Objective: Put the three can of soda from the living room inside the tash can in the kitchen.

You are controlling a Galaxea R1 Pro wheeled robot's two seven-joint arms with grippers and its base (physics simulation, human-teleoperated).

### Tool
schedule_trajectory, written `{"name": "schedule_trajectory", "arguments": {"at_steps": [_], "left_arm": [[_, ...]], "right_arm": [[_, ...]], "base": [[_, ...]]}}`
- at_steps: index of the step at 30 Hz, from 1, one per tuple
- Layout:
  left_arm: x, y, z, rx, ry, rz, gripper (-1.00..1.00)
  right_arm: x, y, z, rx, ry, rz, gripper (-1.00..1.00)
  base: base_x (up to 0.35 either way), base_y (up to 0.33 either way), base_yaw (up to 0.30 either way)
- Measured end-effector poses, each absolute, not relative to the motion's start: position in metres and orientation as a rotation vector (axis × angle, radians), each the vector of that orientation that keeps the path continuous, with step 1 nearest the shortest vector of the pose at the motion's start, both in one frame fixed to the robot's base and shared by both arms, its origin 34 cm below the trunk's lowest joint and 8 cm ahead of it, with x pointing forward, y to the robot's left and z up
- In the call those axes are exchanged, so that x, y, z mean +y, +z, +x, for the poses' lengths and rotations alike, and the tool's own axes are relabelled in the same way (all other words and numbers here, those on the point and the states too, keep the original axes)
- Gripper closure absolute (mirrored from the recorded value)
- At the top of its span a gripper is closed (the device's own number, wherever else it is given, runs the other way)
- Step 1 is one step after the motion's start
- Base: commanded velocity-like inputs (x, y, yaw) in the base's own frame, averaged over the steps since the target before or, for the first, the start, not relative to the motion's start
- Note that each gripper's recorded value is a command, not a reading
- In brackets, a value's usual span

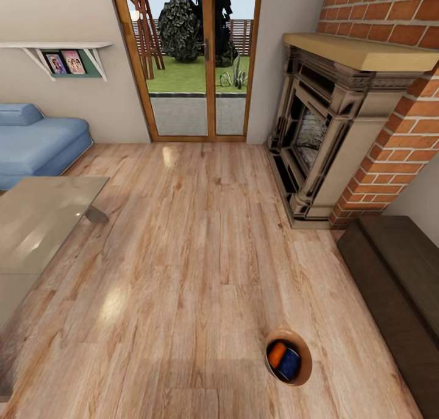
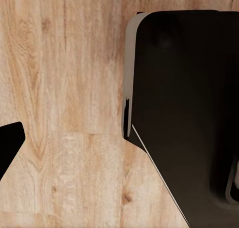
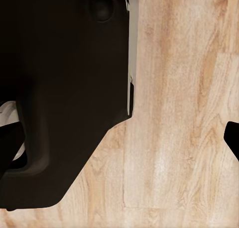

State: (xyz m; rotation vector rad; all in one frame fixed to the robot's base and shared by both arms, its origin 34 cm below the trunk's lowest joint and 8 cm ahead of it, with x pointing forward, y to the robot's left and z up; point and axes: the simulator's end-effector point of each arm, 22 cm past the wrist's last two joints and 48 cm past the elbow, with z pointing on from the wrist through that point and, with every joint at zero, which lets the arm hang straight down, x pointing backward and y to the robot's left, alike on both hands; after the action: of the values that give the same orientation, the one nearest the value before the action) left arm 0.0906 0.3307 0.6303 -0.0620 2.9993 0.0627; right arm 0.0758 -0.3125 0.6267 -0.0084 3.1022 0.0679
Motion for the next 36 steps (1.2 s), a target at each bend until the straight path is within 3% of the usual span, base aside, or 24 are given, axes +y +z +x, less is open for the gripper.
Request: {"name": "schedule_trajectory", "arguments": {"at_steps": [36], "left_arm": [[0.3307, 0.6303, 0.0908, 2.999, 0.063, -0.062, -1.0]], "right_arm": [[-0.3125, 0.6267, 0.0758, 3.102, 0.068, -0.009, -1.0]], "base": [[0.0, 0.0, 0.0]]}}
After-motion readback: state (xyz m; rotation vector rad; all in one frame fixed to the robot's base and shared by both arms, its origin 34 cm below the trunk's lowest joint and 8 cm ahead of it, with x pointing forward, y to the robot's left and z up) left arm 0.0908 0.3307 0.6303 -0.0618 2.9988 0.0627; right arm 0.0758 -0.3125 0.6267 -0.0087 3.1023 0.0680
